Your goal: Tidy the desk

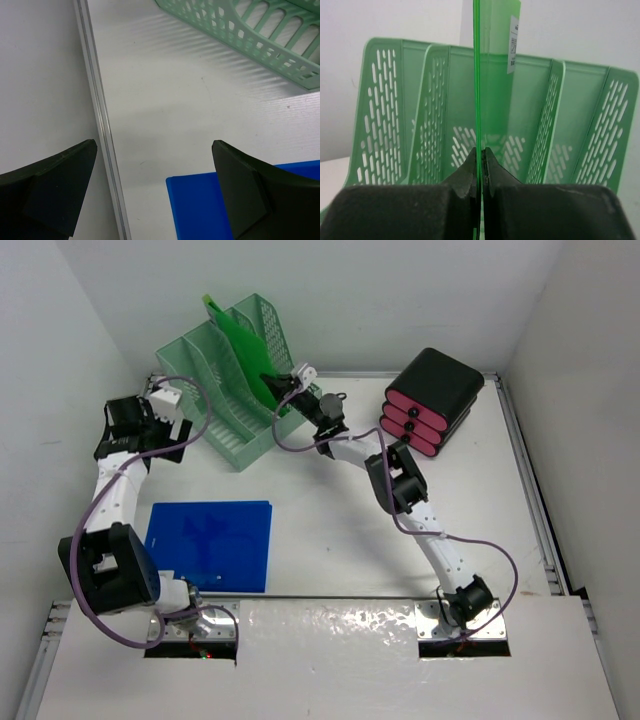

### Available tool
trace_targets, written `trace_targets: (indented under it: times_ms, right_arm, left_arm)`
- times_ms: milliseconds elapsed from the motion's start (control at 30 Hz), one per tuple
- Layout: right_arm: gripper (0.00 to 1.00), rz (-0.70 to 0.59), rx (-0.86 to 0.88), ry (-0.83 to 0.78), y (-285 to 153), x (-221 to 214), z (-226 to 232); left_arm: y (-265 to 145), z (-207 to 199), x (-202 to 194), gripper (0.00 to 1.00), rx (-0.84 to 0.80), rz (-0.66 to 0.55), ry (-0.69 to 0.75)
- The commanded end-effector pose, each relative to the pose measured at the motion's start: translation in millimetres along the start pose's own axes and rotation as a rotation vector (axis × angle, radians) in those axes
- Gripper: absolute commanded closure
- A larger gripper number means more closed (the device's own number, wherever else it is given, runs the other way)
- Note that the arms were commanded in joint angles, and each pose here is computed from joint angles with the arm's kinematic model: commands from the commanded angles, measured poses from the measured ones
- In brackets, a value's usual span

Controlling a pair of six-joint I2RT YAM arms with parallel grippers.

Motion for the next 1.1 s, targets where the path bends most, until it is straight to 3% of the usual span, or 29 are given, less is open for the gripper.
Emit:
trace_targets:
  times_ms: [0,33,67,100,233,300,333,433,533,567,667,933,1067]
  right_arm:
    - [1.0,-0.068,0.029,0.012,0,8,14]
    - [1.0,-0.031,0.009,0.037,-14,-5,16]
    - [0.9,-0.031,-0.004,0.045,-18,-2,17]
    - [0.65,-0.017,-0.014,0.044,-25,6,20]
    - [0.27,0.102,0.003,0.025,-34,32,33]
    - [0.17,0.199,-0.016,0.015,-57,28,39]
    - [0.11,0.174,-0.03,-0.008,-55,54,43]
    - [0.01,0.214,-0.077,-0.03,-74,79,53]
    - [0.01,0.295,-0.107,-0.04,-87,92,62]
    - [0.01,0.342,-0.109,-0.049,-91,90,64]
    - [0.01,0.443,-0.107,-0.07,-104,87,77]
    - [0.01,0.58,0.049,-0.167,-136,70,154]
    - [0.01,0.655,0.069,-0.099,-148,57,176]
  left_arm:
    - [-2,8,6,0.01,0.002,-0.029,0.012]
    - [-2,7,0,0.01,-0.026,-0.032,-0.003]
    - [-3,6,-5,0.01,-0.051,-0.03,-0.018]
    - [-5,3,-13,0.01,-0.102,-0.021,-0.048]
    - [-21,14,-63,0.05,-0.169,-0.011,-0.248]
    - [-28,6,-85,0.07,-0.193,0.028,-0.258]
    - [-30,1,-92,0.07,-0.212,0.048,-0.254]
    - [-38,-13,-120,0.07,-0.297,0.097,-0.213]
    - [-49,-9,-157,0.13,-0.319,0.137,-0.301]
    - [-51,-11,-172,0.22,-0.345,0.173,-0.357]
    - [-51,-32,-196,0.31,-0.448,0.255,-0.377]
    - [-65,-63,-226,0.31,-0.541,0.321,-0.386]
    - [-73,-66,-238,0.35,-0.549,0.344,-0.389]
Point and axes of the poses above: each gripper's point midway between its finger pads, its own y axis out along the fingers, its own z axis along the line the jaws close on, x = y × z, the point moved 8 cm from there along -y, back along the fingers, and after that the axes turned 13 degrees about y, right-handed, at the moved point
